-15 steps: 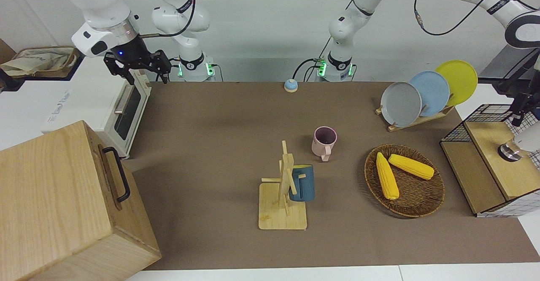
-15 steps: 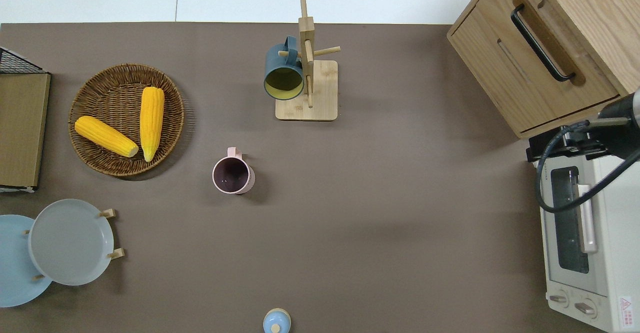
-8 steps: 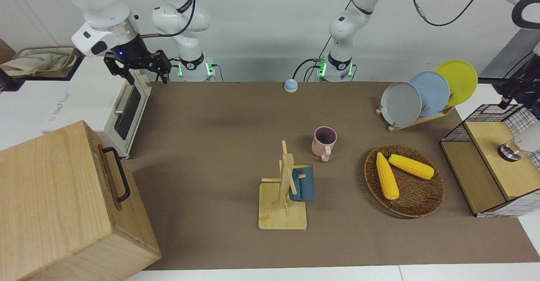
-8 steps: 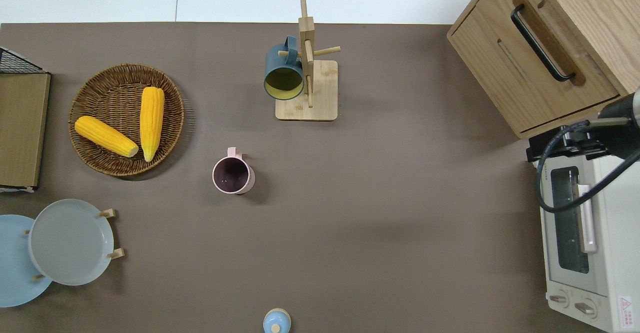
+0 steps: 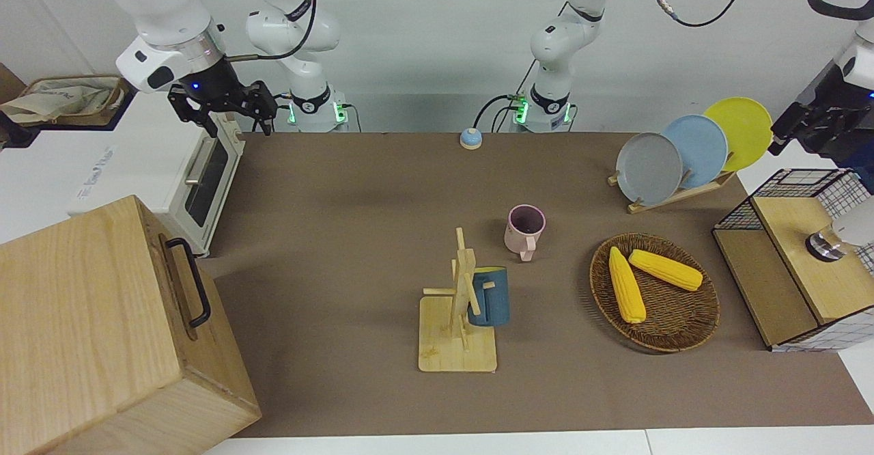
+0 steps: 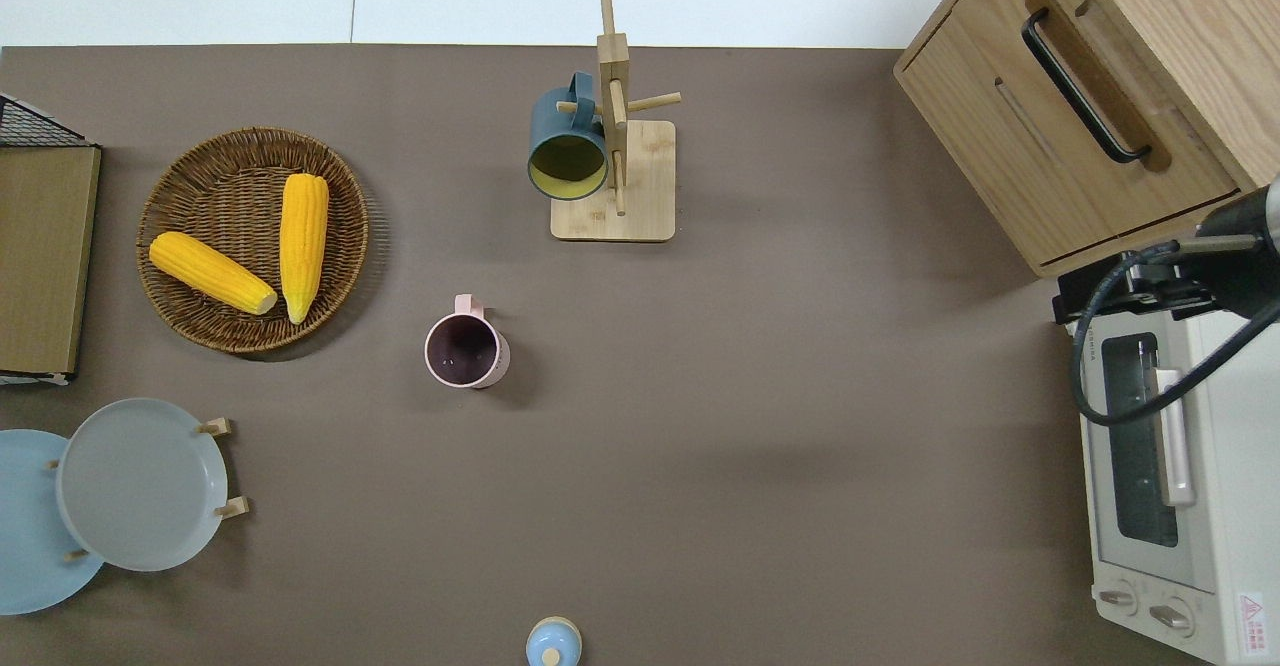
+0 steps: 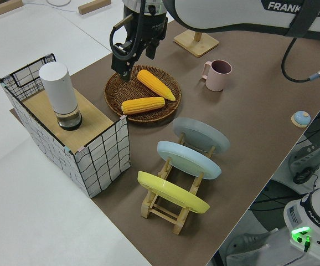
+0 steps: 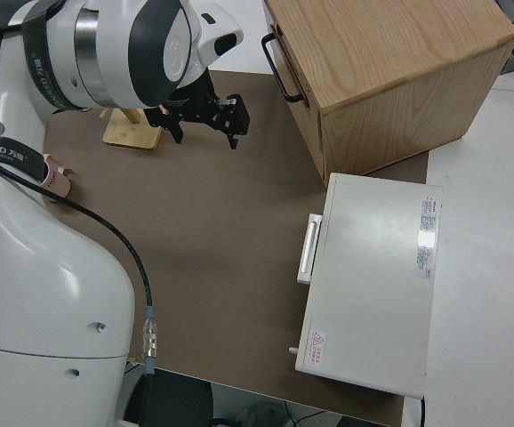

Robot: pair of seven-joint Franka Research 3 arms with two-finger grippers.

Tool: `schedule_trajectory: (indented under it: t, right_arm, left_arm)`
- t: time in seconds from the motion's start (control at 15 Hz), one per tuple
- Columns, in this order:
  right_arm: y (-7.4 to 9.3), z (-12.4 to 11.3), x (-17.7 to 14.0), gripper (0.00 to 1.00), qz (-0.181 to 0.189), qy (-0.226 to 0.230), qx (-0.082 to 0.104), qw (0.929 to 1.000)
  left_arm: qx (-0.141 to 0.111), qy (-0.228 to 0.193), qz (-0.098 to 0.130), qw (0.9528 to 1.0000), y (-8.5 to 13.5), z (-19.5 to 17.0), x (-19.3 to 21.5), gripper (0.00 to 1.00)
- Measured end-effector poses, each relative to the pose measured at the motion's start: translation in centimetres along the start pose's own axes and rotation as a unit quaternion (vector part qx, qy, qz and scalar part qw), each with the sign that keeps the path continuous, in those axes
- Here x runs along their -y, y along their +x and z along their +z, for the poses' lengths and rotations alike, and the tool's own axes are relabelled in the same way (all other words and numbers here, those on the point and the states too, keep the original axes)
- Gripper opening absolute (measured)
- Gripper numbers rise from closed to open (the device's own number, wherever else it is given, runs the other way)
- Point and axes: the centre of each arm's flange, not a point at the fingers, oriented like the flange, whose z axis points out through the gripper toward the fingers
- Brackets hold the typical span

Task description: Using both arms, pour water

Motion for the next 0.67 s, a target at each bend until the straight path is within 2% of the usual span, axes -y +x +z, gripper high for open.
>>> schedule_trajectory:
  t: [0.27,0.4,0.67]
  right_arm:
    - [0.0,0.0,0.0,1.0,0.0,0.0,0.0,1.0]
    - [0.0,0.0,0.0,1.0,0.0,0.0,0.0,1.0]
    - [0.0,0.0,0.0,1.0,0.0,0.0,0.0,1.0]
  left_arm:
    - [0.009,0.022,0.048,0.9986,0.3,-1.6,-6.5,1.0]
    - [0.025,0.023,0.066,0.9972,0.4,-1.5,-10.6,1.0]
    - [0.04,0.021,0.094,0.9946,0.7,-0.7,-17.7,1.0]
